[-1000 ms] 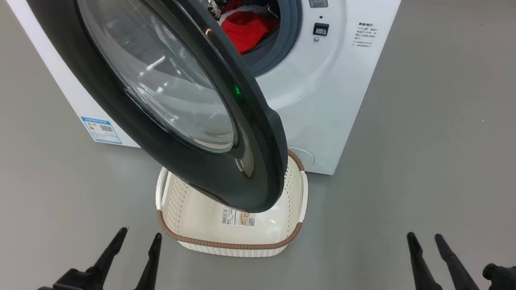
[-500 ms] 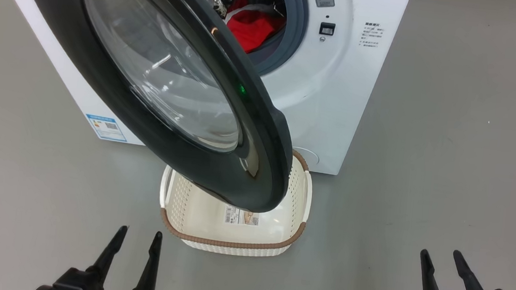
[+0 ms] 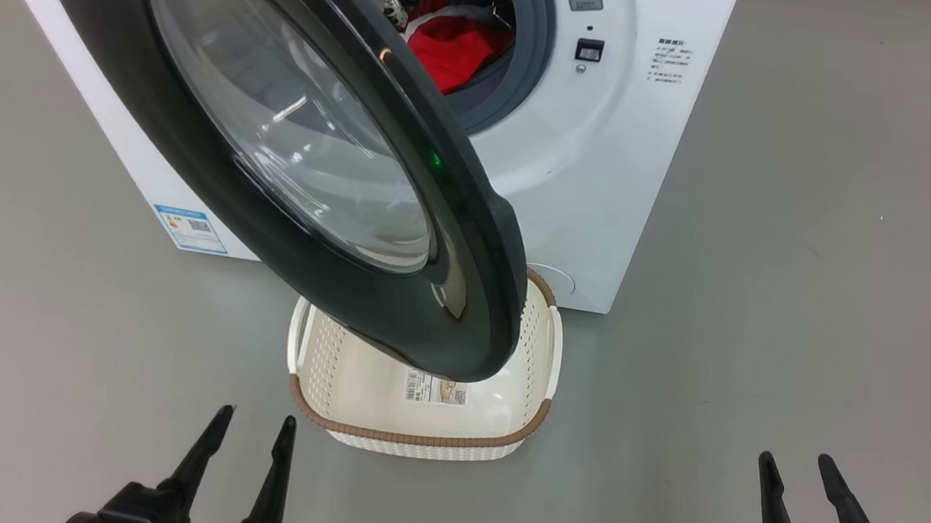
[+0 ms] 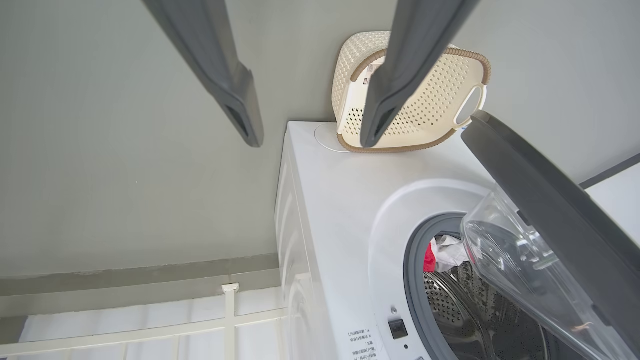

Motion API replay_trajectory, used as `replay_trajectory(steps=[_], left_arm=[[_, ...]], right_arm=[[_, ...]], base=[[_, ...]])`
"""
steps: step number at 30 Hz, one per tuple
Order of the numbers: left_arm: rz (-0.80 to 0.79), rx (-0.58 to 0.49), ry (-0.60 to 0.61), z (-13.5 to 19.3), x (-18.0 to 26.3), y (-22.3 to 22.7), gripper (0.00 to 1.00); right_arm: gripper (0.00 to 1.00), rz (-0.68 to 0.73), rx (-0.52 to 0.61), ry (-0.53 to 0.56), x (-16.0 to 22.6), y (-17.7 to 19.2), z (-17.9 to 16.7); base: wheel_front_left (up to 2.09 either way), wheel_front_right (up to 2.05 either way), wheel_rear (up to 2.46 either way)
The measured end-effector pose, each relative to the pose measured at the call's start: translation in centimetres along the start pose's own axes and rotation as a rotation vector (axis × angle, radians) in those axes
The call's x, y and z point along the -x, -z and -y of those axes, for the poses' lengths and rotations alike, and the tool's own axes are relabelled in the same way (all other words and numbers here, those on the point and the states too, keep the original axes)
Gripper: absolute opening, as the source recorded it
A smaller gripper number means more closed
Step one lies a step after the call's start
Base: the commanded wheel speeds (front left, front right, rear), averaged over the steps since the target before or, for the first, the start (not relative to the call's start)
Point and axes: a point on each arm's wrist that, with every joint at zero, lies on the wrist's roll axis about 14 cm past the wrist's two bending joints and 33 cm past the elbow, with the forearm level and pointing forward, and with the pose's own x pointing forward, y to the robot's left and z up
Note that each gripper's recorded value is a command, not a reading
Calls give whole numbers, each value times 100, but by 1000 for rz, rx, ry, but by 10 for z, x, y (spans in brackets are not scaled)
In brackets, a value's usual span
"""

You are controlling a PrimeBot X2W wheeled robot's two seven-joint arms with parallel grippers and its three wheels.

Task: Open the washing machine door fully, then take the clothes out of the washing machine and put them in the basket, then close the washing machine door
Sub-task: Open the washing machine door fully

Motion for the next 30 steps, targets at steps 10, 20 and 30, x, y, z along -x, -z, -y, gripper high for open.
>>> replay_trajectory(steps=[10,20,30], left_arm=[[-5,1,-8,-2,2,2,100],[-22,14,-24,-6,6,7,100],[-27,18,-49,-14,5,8,100]], right_arm=[[0,131,-216,-145,-27,-41,-59],[0,175,-623,-444,-64,-99,-152],[0,-77,-925,-616,-89,-108,-197]], base=[[0,0,0],[0,0,0],[0,0,0]])
